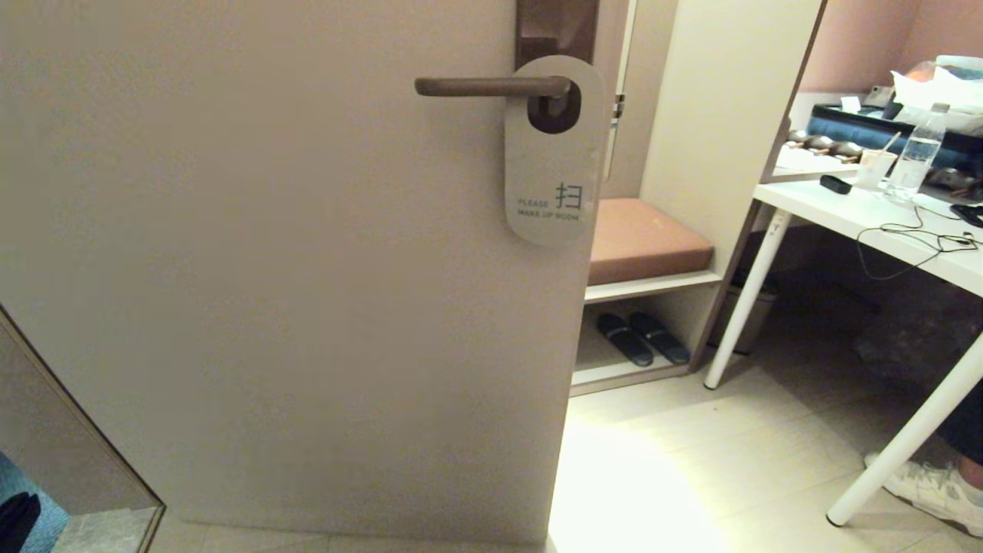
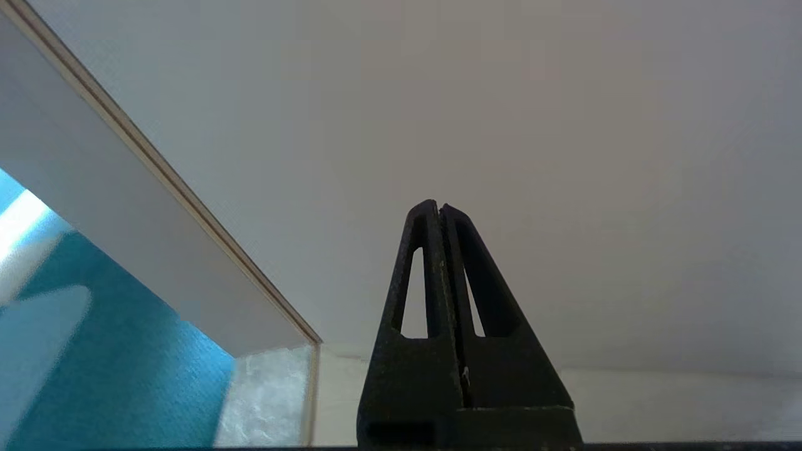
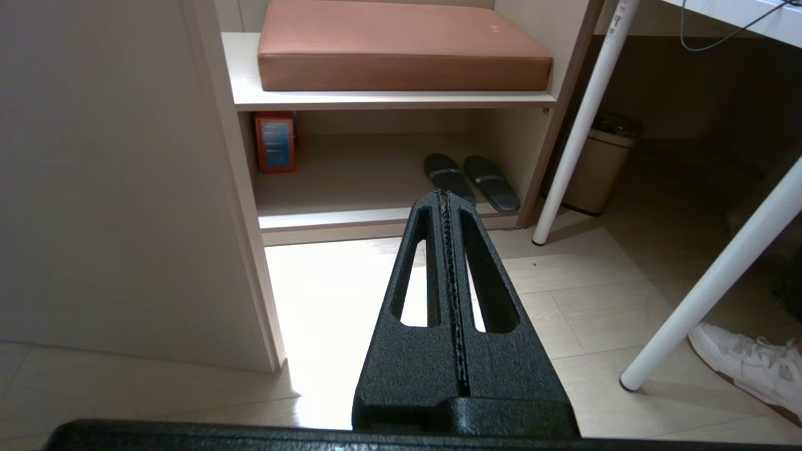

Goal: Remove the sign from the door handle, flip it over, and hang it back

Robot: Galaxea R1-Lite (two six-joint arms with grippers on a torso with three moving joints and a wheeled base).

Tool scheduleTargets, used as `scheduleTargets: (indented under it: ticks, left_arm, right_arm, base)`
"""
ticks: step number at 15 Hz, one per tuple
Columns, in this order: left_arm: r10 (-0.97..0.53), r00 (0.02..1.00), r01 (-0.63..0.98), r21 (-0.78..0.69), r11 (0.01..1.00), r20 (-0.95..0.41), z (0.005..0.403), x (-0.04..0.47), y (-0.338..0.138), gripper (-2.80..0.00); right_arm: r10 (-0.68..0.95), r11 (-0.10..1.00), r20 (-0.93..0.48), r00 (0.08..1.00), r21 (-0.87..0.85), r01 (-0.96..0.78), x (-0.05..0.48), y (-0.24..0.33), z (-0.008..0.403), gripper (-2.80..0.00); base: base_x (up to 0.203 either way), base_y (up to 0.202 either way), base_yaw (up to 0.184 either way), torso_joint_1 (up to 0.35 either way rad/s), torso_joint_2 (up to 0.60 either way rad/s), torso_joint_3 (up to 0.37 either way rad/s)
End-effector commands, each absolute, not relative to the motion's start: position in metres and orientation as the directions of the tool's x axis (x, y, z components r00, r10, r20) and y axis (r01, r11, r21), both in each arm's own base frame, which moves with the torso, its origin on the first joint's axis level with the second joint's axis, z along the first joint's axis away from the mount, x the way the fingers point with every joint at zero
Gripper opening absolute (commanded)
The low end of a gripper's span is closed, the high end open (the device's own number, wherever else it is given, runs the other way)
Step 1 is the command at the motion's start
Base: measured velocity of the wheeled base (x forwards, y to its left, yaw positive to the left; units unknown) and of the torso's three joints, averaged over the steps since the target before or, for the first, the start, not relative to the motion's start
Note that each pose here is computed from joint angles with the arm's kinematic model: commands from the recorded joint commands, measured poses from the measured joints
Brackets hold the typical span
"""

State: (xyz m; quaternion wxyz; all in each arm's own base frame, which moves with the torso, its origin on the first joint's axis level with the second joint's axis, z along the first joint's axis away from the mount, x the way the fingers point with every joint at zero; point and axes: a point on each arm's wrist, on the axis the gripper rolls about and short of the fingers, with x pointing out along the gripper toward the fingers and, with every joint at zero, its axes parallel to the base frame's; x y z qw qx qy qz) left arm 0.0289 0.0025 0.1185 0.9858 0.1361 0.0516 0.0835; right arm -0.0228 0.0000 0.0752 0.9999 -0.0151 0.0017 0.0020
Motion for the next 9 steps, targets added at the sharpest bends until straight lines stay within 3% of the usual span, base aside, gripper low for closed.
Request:
scheduleTargets:
  ticks: [1,5,9]
  left_arm:
    - [0.209,0.977,-0.193,0.241,0.951,-0.042,0.108,0.008,0.006,-2.8]
    - [0.122,0.989,-0.106,0.18,0.978,-0.084,0.092,-0.005,0.002,-2.8]
    - [0.093,0.995,-0.084,0.17,0.982,-0.041,0.091,-0.009,0.002,-2.8]
  right_arm:
    - [0.005,1.0,-0.003,1.0,-0.031,-0.005,-0.023,0.0,0.075,-2.8]
    - [0.005,1.0,-0.003,1.0,-0.031,-0.005,-0.023,0.0,0.075,-2.8]
    - [0.005,1.0,-0.003,1.0,-0.031,-0.005,-0.023,0.0,0.075,-2.8]
  base:
    - [0.0,0.0,0.0,0.0,0.0,0.0]
    - [0.0,0.0,0.0,0.0,0.0,0.0]
    - [0.0,0.0,0.0,0.0,0.0,0.0]
